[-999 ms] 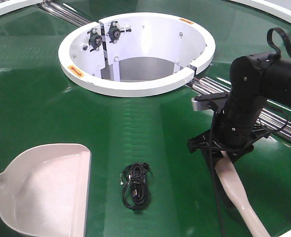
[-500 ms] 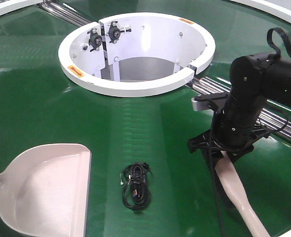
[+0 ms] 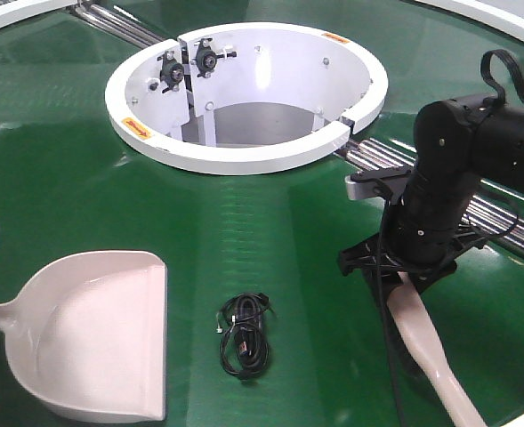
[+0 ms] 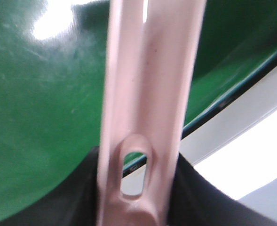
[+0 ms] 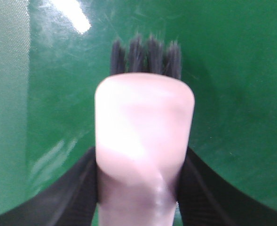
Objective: Clean and inspect green conveyor with broom and dustpan
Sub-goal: 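Close the left gripper on the dustpan handle, then slide the dustpan with the left gripper until its lip reaches the black cable, then sweep the black cable into the dustpan with the brush in the right gripper, then lift the brush away from the dustpan with the right gripper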
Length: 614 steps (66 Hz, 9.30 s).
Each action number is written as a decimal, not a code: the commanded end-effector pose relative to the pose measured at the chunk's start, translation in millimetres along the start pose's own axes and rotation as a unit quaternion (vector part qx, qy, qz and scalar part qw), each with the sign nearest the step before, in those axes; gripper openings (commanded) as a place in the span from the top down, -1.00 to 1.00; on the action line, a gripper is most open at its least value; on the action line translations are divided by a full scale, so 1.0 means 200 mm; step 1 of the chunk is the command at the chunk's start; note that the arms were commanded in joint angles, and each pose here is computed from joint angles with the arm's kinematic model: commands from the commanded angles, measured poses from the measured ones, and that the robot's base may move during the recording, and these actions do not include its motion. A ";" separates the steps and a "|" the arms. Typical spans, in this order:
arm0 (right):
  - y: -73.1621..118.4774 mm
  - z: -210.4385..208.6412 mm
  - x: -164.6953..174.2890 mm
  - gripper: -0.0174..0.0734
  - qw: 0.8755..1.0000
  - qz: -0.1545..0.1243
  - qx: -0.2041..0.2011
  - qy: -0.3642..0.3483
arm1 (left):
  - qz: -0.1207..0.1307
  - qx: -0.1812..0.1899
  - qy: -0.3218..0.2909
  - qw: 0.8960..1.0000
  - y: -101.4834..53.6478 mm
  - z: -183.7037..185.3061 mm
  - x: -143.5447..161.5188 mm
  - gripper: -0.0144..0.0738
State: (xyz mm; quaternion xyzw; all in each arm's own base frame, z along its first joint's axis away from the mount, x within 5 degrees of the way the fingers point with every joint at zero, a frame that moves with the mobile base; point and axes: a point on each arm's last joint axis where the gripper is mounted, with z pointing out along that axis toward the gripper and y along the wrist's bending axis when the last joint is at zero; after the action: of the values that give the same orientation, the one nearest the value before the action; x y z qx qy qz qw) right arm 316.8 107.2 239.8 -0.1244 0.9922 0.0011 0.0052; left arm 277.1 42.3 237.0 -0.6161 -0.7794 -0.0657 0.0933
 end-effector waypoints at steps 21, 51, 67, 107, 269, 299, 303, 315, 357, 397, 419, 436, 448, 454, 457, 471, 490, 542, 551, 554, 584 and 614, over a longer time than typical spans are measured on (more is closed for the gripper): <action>-0.01 -0.11 0.04 0.64 1.000 -0.001 0.000 -0.005 | 0.015 -0.028 -0.038 0.999 -0.06 -0.14 -0.14 0.73; -0.01 -0.11 0.04 0.64 1.000 -0.001 0.000 -0.005 | 0.048 -0.039 -0.035 0.997 -0.08 -0.16 -0.25 0.73; -0.01 -0.11 0.04 0.64 1.000 -0.001 0.000 -0.005 | 0.063 -0.049 -0.038 0.996 -0.09 -0.17 -0.29 0.73; -0.01 -0.11 0.04 0.64 1.000 -0.001 0.000 -0.004 | 0.059 -0.045 -0.064 0.995 -0.09 -0.17 -0.33 0.73; -0.03 -0.11 0.03 0.64 1.000 0.007 -0.001 -0.018 | 0.017 -0.064 -0.179 0.982 -0.07 -0.19 -0.43 0.72; 0.11 -0.01 -0.21 0.64 0.999 0.001 -0.054 -0.001 | 0.017 -0.063 -0.179 0.982 -0.07 -0.19 -0.43 0.72; 0.14 0.01 -0.24 0.64 0.998 0.001 -0.068 0.001 | 0.017 -0.063 -0.179 0.982 -0.07 -0.19 -0.43 0.72; 0.27 0.06 -0.28 0.64 0.994 -0.005 -0.110 0.017 | 0.017 -0.063 -0.179 0.982 -0.07 -0.19 -0.43 0.72; 0.69 0.05 -0.31 0.63 0.973 -0.059 -0.221 0.021 | 0.017 -0.063 -0.179 0.982 -0.07 -0.19 -0.43 0.72; 0.77 -0.13 -0.32 0.63 0.971 -0.095 -0.217 -0.040 | 0.017 -0.063 -0.179 0.982 -0.07 -0.19 -0.43 0.72; 0.50 -0.20 -0.22 0.62 0.984 -0.077 -0.155 -0.051 | 0.017 -0.063 -0.179 0.982 -0.07 -0.19 -0.43 0.72; 0.20 -0.17 -0.15 0.62 0.989 -0.041 -0.137 -0.040 | 0.017 -0.063 -0.179 0.982 -0.07 -0.19 -0.43 0.72; 0.04 -0.14 -0.19 0.62 0.988 -0.009 -0.151 -0.041 | 0.017 -0.063 -0.179 0.982 -0.07 -0.19 -0.43 0.72; 0.00 -0.11 -0.21 0.62 0.983 0.001 -0.178 -0.037 | 0.017 -0.063 -0.179 0.982 -0.07 -0.19 -0.43 0.72; -0.01 -0.09 -0.23 0.62 0.979 0.005 -0.200 -0.036 | 0.017 -0.063 -0.179 0.982 -0.07 -0.19 -0.43 0.72; 0.00 0.00 -0.28 0.62 0.965 0.005 -0.262 -0.024 | 0.017 -0.063 -0.179 0.982 -0.07 -0.19 -0.43 0.72; 0.00 0.13 -0.31 0.62 0.964 0.015 -0.267 0.007 | 0.017 -0.063 -0.179 0.982 -0.07 -0.19 -0.43 0.72; -0.02 0.26 -0.33 0.55 0.968 0.015 -0.248 0.040 | 0.017 -0.063 -0.179 0.982 -0.07 -0.19 -0.43 0.72; -0.02 0.26 -0.33 0.42 0.968 0.015 -0.248 0.040 | 0.017 -0.063 -0.179 0.982 -0.07 -0.19 -0.43 0.72; -0.02 0.26 -0.33 0.36 0.968 0.015 -0.248 0.040 | 0.017 -0.063 -0.179 0.982 -0.07 -0.19 -0.43 0.72; -0.02 0.25 -0.33 -0.49 0.968 0.015 -0.248 0.038 | 0.017 -0.063 -0.179 0.982 -0.07 -0.19 -0.43 0.72; -0.02 0.22 -0.32 -0.51 0.968 0.010 -0.249 0.028 | 0.017 -0.063 -0.179 0.982 -0.07 -0.19 -0.43 0.72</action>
State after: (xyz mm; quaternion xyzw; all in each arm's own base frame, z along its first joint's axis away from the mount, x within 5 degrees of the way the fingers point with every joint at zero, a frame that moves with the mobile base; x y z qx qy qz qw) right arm 386.2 120.9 161.2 -0.0916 0.9673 0.2262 -0.0696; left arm 282.8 -47.3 238.7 -0.6477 -0.7608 0.0074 -0.0401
